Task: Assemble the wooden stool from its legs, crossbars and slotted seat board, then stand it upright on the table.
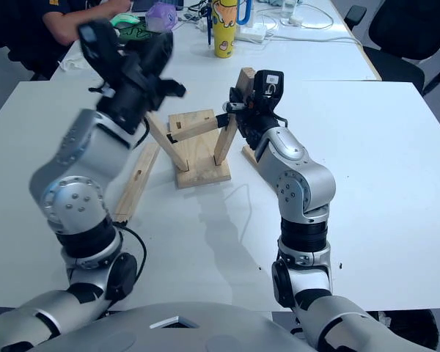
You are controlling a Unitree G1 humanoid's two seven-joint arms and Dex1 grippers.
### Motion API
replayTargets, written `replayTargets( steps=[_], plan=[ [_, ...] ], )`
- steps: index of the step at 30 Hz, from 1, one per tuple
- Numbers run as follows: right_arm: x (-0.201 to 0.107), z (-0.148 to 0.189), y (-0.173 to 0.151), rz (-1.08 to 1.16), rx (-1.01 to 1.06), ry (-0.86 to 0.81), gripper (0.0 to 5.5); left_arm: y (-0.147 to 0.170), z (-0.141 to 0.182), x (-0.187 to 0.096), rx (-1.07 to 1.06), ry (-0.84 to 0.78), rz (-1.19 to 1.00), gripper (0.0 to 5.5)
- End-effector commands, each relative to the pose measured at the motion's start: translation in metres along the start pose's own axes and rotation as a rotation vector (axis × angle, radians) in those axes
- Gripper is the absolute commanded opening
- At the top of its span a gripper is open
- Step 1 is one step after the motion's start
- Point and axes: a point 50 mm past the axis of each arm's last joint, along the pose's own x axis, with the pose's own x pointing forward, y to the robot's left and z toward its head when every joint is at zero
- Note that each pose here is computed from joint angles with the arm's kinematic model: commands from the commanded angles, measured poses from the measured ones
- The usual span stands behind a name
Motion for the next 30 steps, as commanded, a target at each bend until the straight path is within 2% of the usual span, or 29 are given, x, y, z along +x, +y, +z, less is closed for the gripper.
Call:
replayTargets(
  steps=[1, 8, 10, 13, 16, 24, 30],
  plan=[
    [-0.001, -0.039, -0.013, -0.074, 0.004, 0.198, 1.05, 0.002, -0.025, 0.002, 0.0, 0.105, 0.034, 0.0],
    [0.0, -0.04, -0.012, -0.069, 0.005, 0.197, 1.05, 0.007, -0.041, 0.007, 0.096, 0.124, 0.114, 0.0],
    [0.0, -0.04, -0.011, -0.067, 0.005, 0.196, 1.05, 0.001, -0.034, 0.008, 0.143, 0.067, 0.081, 0.0],
    [0.0, -0.04, -0.011, -0.065, 0.006, 0.198, 1.05, -0.021, -0.007, 0.009, 0.242, -0.101, -0.055, 0.0],
    [0.001, -0.041, -0.012, -0.063, 0.007, 0.2, 1.05, -0.028, -0.001, 0.008, 0.284, -0.151, -0.145, 0.0],
    [0.0, -0.041, -0.012, -0.069, 0.012, 0.191, 1.05, -0.009, -0.025, 0.02, 0.295, -0.062, -0.086, 0.0],
    [0.0, -0.041, -0.011, -0.068, 0.015, 0.189, 1.05, -0.015, -0.036, 0.029, 0.256, -0.055, -0.127, 0.0]
  ],
)
